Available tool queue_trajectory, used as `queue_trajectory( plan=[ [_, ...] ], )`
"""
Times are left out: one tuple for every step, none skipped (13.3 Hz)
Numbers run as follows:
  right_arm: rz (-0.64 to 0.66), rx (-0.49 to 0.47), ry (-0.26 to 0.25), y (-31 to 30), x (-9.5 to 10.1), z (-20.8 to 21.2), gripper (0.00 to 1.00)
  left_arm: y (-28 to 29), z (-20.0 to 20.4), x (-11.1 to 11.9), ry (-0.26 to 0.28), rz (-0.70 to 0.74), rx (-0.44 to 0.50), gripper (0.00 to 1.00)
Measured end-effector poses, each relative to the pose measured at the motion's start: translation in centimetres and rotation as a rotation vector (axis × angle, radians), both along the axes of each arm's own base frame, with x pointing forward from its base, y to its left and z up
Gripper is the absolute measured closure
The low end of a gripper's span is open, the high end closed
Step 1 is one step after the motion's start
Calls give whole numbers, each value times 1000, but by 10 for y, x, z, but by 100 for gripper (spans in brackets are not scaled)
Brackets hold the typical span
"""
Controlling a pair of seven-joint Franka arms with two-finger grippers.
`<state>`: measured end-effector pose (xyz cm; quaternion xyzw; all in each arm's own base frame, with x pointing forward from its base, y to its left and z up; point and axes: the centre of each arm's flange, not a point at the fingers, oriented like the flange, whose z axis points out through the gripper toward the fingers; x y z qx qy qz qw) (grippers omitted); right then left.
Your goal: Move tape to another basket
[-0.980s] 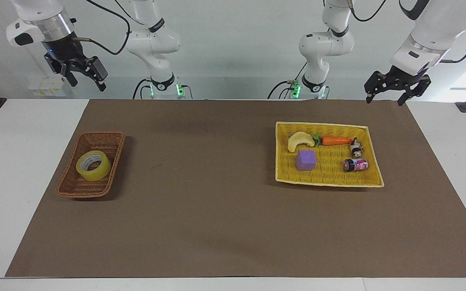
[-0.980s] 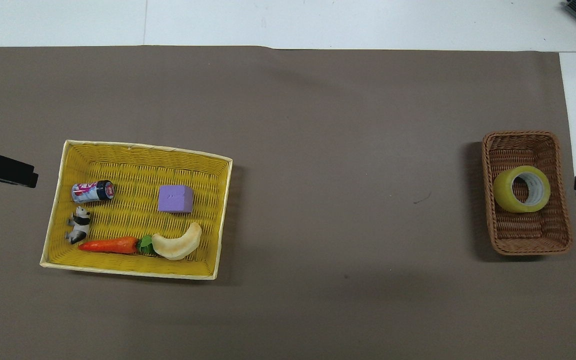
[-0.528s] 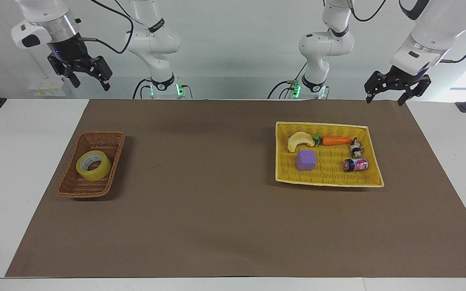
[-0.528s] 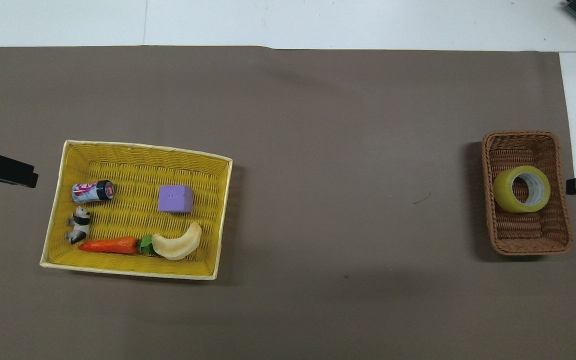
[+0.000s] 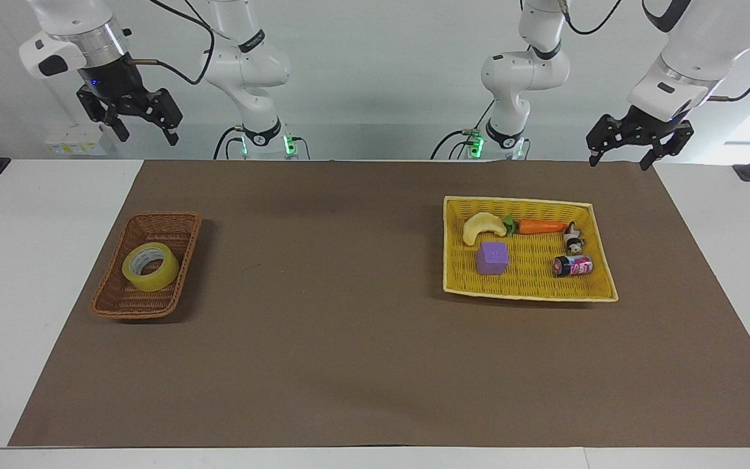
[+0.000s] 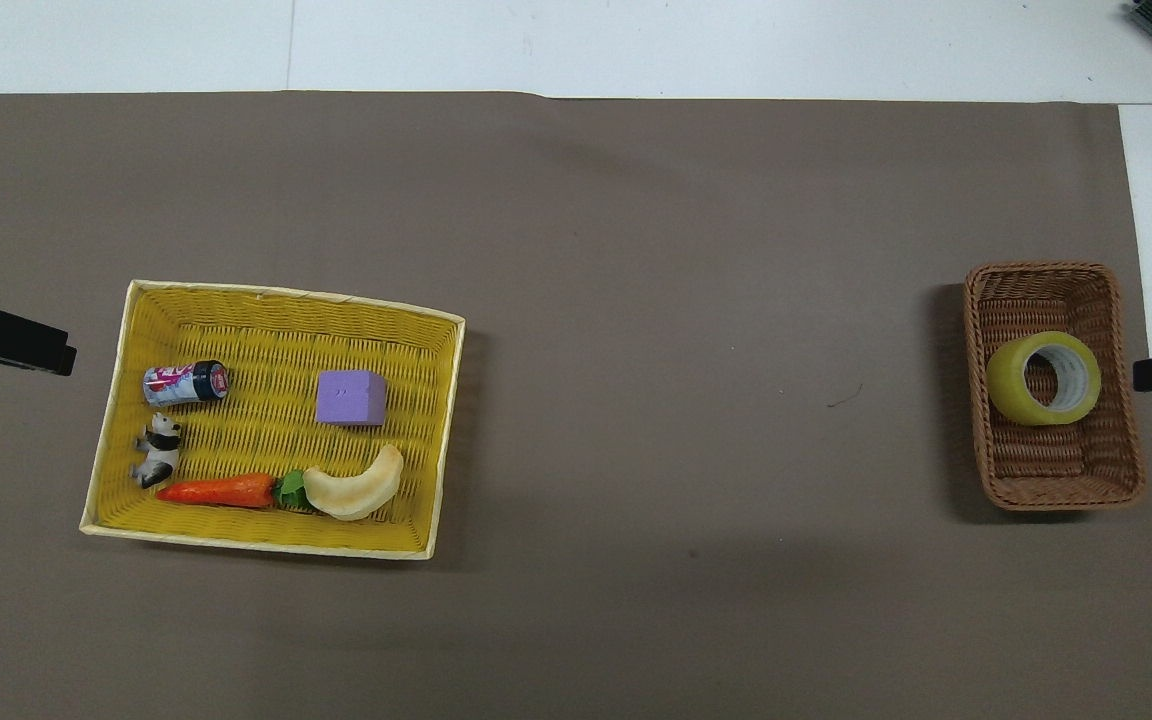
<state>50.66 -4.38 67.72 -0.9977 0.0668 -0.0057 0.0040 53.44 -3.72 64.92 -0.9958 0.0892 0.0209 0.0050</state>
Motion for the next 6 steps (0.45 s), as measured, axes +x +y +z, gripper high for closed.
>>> queue_trajectory(
  plan=[
    [-2,0,-3,0,0,1,0,0,0,0,0,0,0,0],
    [-19,0,-6,0,1,1,0,0,0,0,0,0,0,0],
    [-51,0,-11,0,2,2,0,0,0,0,0,0,0,0],
    [-72,0,-13,2,2,2,0,0,0,0,0,0,0,0],
    [-77,0,-13,4,3,1,0,0,0,0,0,0,0,0],
    [-79,0,-12,6,3,1,0,0,0,0,0,0,0,0]
  ],
)
